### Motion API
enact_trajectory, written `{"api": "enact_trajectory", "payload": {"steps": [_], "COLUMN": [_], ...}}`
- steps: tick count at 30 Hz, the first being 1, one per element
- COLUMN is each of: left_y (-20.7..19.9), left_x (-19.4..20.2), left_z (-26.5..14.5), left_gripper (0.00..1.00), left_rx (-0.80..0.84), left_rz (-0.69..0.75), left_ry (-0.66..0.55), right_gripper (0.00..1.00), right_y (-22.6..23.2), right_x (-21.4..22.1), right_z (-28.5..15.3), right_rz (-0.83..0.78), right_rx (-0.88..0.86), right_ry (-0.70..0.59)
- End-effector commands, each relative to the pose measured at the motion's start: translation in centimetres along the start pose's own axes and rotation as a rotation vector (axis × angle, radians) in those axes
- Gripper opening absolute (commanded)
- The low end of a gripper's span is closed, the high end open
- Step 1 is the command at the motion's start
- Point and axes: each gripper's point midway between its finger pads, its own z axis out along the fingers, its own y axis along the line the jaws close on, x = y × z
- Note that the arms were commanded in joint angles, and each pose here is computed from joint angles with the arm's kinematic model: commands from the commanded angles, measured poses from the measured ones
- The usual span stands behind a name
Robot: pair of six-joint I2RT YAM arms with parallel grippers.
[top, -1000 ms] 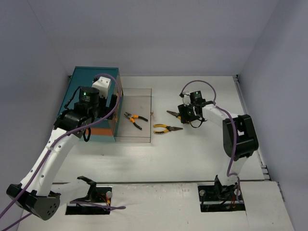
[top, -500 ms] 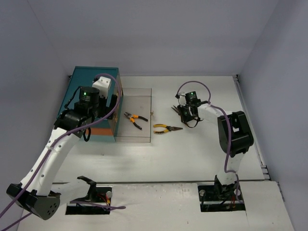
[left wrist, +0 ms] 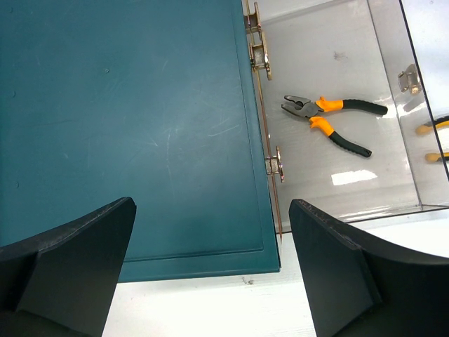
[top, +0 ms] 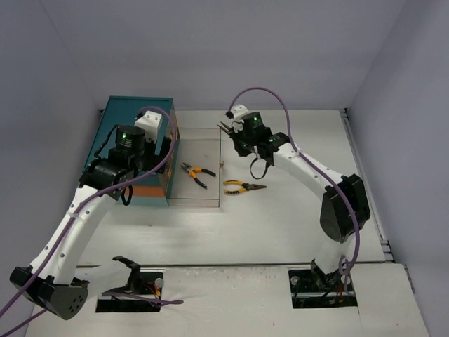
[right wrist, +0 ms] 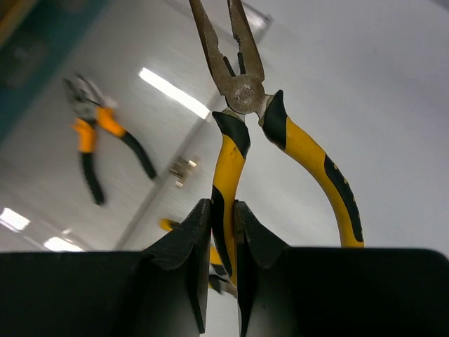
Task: Sort the tools into containers
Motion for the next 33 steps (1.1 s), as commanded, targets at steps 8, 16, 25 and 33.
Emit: {"api": "enact_trajectory", "payload": {"steps": [8, 16, 25, 33], "left_y": [0.8, 0.3, 0.5, 0.1], "left_x": [-2.7, -2.0, -1.9, -2.5], "left_z": [-2.0, -2.4, -2.3, -1.9], "left_gripper": [0.89, 0.89, 0.89, 0.89], "left_rx": [-0.018, 0.006, -0.002, 0.017], "left_rz": [-0.032, -0.077, -0.073, -0.035], "left_ry": [-0.11, -0.112, -0.112, -0.112], "right_gripper": [0.0, 0.0, 0.31, 0.5], "right_y": [9.4, 11.7, 10.7, 4.2], "right_x": [-8.4, -5.1, -5.2, -7.6], "right_z": [4.3, 10.9, 10.7, 3.1], "right_rz": [0.069, 0.051, 0.048, 0.205], "right_rx": [-0.114, -0.163, -0.114, 0.153], "right_ry": [-0.161, -0.076, -0.081, -0.178]}}
